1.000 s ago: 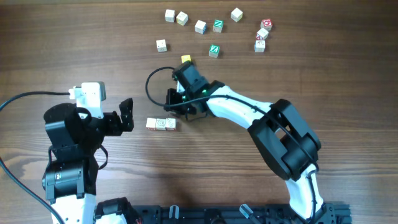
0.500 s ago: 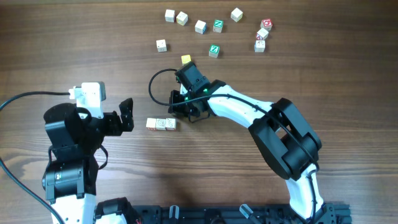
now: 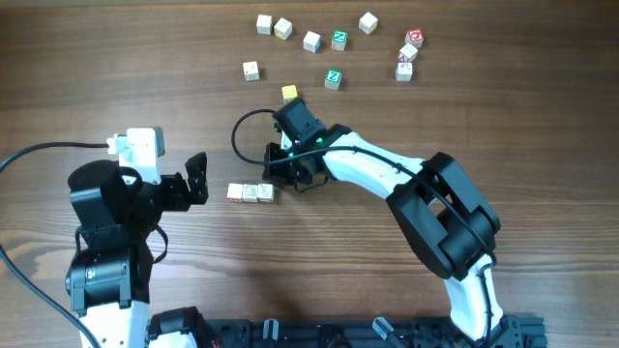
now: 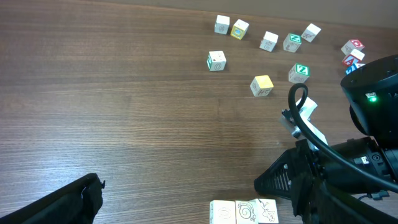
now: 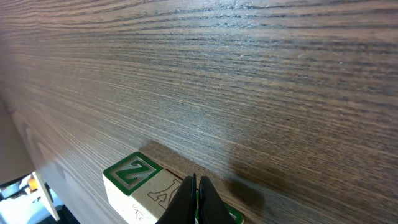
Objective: Form a horizontal line
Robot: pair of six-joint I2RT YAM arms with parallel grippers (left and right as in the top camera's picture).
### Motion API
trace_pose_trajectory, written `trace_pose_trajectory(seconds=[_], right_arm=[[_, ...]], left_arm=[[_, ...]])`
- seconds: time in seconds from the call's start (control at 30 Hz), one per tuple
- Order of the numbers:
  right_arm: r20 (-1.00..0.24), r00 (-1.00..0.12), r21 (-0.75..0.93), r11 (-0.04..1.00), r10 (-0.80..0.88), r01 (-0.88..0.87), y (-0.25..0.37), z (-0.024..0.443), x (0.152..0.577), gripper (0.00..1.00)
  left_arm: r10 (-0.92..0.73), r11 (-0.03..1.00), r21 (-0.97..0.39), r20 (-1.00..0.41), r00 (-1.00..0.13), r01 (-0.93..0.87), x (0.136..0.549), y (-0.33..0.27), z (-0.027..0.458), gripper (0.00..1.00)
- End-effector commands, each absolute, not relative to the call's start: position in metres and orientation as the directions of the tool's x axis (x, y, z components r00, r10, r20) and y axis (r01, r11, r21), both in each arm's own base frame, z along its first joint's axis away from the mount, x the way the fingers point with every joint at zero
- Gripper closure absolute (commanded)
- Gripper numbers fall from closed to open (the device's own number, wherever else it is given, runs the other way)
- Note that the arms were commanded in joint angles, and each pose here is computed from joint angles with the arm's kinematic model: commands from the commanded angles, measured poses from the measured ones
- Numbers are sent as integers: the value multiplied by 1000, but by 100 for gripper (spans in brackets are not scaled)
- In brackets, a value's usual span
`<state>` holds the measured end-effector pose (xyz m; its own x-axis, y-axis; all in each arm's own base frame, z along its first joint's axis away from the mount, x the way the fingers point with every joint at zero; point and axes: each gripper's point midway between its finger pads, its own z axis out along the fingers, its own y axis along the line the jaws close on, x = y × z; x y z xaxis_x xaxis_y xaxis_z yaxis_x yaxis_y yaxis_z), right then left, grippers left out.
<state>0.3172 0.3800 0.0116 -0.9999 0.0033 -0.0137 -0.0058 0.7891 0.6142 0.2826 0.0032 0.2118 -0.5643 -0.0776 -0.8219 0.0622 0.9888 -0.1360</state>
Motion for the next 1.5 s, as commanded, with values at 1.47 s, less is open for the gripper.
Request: trace_pose_trajectory(seconds=[1.47], right_arm=[[19, -996, 669, 742, -85, -51, 390, 14, 302, 95]], left_arm=[[-75, 990, -128, -825, -560, 56, 283, 6, 213, 0]])
